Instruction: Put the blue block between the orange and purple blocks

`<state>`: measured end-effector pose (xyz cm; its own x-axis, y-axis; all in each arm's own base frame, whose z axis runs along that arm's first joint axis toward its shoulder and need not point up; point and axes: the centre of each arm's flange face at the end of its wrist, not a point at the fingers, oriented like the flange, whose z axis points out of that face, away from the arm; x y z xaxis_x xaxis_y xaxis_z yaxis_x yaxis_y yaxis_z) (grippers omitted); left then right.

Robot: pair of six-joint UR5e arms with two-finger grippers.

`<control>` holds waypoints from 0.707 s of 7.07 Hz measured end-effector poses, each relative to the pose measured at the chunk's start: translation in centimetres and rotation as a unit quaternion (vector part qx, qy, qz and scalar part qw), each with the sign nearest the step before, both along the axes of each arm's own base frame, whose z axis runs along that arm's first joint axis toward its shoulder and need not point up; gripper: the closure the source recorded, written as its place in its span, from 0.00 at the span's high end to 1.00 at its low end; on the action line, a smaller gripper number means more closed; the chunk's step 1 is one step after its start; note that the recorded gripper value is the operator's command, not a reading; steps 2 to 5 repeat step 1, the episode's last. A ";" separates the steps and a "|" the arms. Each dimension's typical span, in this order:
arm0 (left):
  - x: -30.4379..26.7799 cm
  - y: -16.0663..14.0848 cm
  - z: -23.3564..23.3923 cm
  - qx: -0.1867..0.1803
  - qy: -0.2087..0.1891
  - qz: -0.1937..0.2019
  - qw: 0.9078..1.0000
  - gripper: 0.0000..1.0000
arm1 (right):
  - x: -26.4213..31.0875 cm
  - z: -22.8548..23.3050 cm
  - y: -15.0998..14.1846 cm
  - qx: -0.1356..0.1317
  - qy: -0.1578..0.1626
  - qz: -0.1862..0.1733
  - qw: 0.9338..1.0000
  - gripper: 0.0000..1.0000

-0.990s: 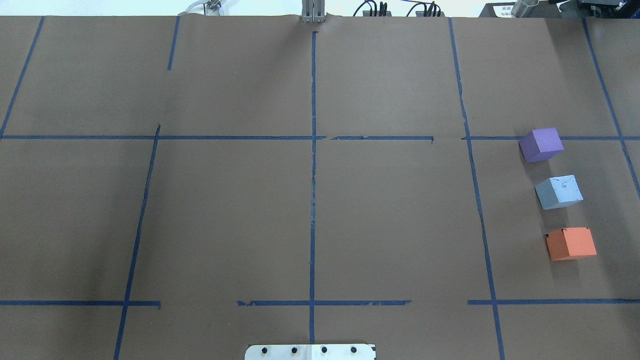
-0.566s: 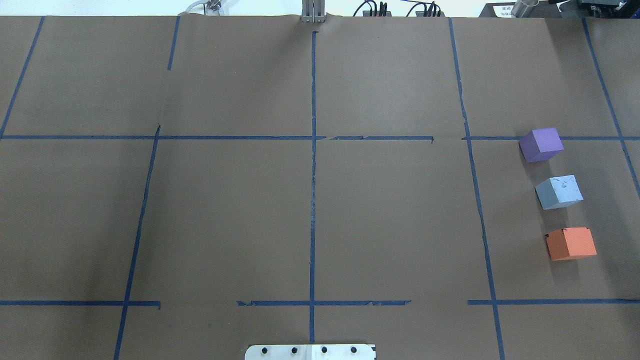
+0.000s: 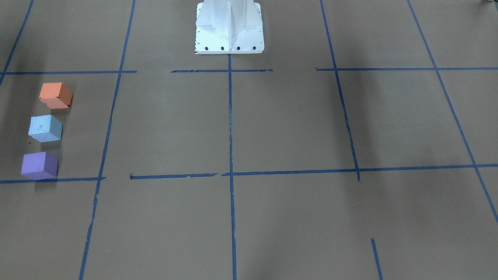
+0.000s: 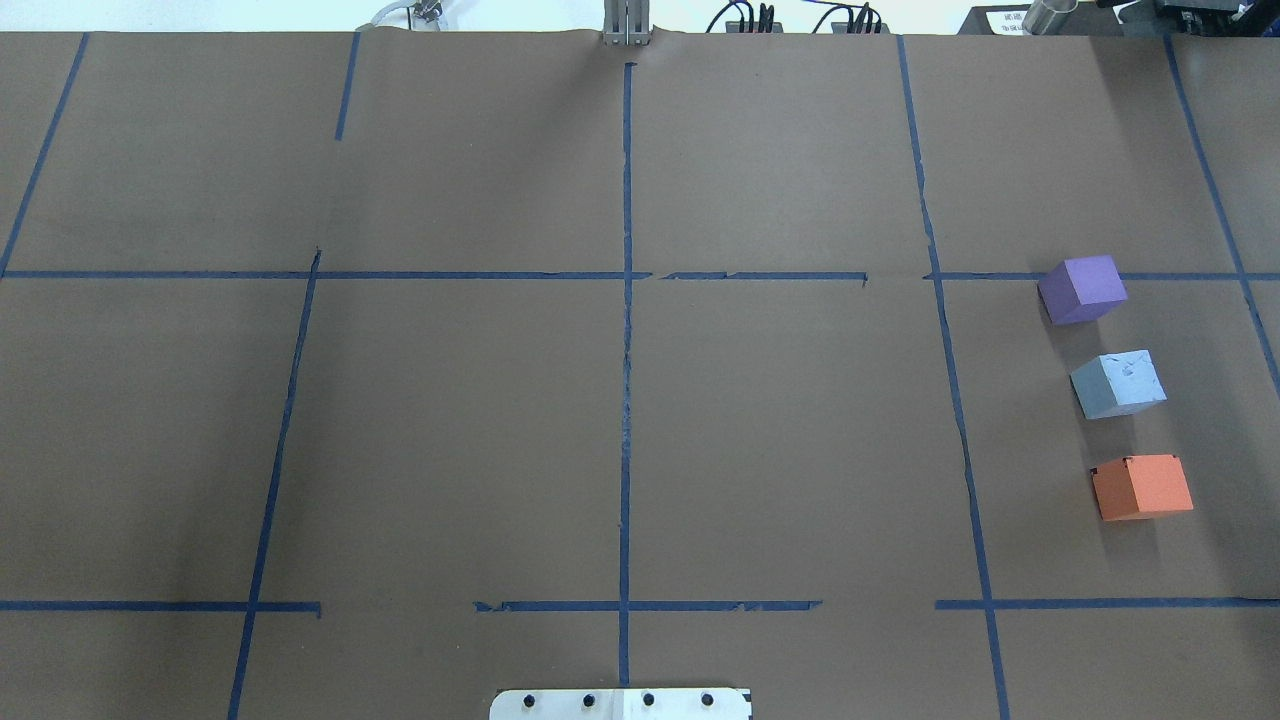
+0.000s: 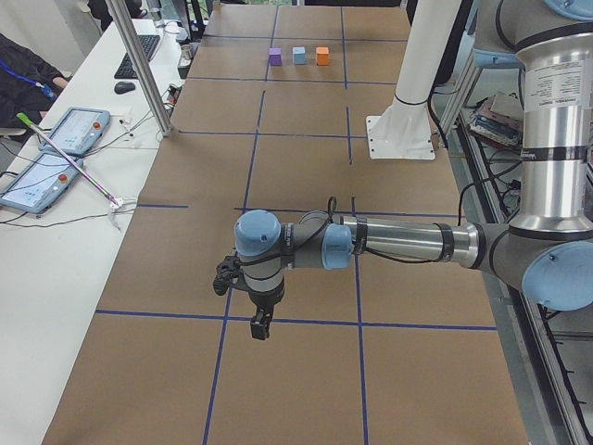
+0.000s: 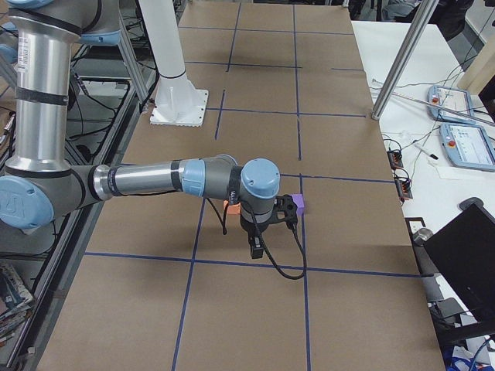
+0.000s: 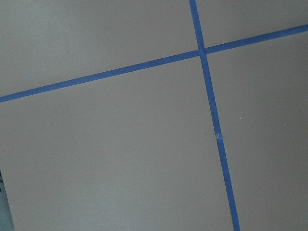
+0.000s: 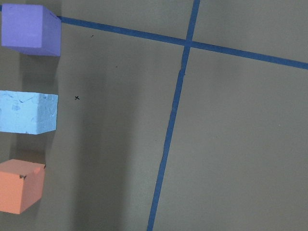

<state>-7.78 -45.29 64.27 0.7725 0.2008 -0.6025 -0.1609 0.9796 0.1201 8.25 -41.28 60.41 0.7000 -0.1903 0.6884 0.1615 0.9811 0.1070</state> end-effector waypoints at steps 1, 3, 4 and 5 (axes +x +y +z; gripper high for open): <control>0.0 0.0 0.0 0.000 0.000 0.000 1.000 1.00 | 0.0 0.0 0.0 0.000 0.000 0.000 1.000 1.00; 0.0 0.0 0.0 0.000 0.000 0.000 1.000 1.00 | 0.0 0.0 0.0 0.000 0.000 0.000 1.000 1.00; 0.0 0.0 0.0 0.000 0.000 0.000 1.000 1.00 | 0.0 0.0 0.0 0.000 0.000 0.000 1.000 1.00; 0.0 0.0 0.0 0.000 0.000 0.000 1.000 1.00 | 0.0 0.0 0.0 0.000 0.000 0.000 1.000 1.00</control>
